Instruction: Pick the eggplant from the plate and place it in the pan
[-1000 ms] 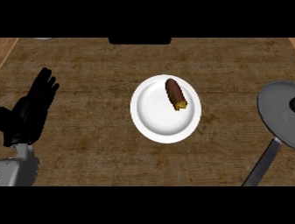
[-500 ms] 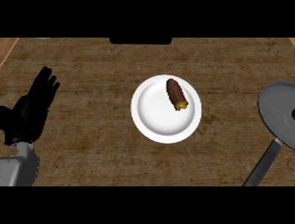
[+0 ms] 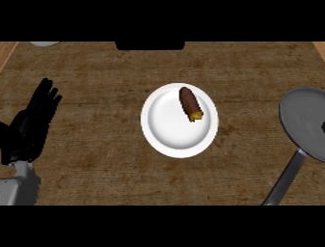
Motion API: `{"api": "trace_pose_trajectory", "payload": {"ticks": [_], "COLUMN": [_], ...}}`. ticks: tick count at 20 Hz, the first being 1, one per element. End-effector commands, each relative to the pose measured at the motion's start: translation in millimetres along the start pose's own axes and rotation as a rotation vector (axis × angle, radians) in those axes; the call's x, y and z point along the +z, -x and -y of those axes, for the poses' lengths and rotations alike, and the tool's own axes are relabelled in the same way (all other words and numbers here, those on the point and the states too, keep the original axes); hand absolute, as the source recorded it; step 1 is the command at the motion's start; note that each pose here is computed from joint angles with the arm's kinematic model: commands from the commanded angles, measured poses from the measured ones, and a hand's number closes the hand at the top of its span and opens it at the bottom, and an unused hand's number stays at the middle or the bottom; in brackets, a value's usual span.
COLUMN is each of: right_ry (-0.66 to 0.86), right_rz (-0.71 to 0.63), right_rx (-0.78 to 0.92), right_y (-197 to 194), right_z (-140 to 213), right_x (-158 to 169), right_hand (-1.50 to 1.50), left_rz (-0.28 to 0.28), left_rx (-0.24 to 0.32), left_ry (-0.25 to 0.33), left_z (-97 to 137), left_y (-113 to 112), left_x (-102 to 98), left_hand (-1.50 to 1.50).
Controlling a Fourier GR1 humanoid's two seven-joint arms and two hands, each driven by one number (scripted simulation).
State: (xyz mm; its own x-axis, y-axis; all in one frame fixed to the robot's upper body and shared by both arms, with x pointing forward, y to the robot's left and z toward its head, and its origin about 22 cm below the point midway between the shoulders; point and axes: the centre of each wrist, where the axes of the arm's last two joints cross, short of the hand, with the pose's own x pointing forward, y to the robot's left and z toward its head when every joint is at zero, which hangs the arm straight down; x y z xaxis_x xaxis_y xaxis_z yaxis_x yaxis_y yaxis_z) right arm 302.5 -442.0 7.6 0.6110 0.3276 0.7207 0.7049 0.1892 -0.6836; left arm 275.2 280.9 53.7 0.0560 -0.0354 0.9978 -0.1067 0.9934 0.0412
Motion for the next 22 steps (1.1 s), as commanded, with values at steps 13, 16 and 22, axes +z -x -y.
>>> {"api": "trace_pose_trajectory", "payload": {"ticks": [13, 16, 22], "right_ry": [-0.053, -0.013, -0.004], "right_rz": [0.101, 0.102, 0.091], "right_rx": [-0.486, -0.495, -0.454], "right_y": [92.4, 107.6, 147.9], "right_z": [137.9, 164.3, 179.5], "right_x": [78.3, 105.3, 142.2], "right_hand": [-1.5, -1.5, -1.5], "left_rz": [-0.014, -0.008, -0.002], "left_rx": [-0.007, 0.007, -0.01], "left_ry": [-0.023, -0.008, 0.008], "left_z": [-11.5, 13.4, 0.5], "left_y": [-5.4, -10.3, 13.0], "left_x": [4.1, -2.7, 1.8], "left_hand": [0.0, 0.0, 0.0]}}
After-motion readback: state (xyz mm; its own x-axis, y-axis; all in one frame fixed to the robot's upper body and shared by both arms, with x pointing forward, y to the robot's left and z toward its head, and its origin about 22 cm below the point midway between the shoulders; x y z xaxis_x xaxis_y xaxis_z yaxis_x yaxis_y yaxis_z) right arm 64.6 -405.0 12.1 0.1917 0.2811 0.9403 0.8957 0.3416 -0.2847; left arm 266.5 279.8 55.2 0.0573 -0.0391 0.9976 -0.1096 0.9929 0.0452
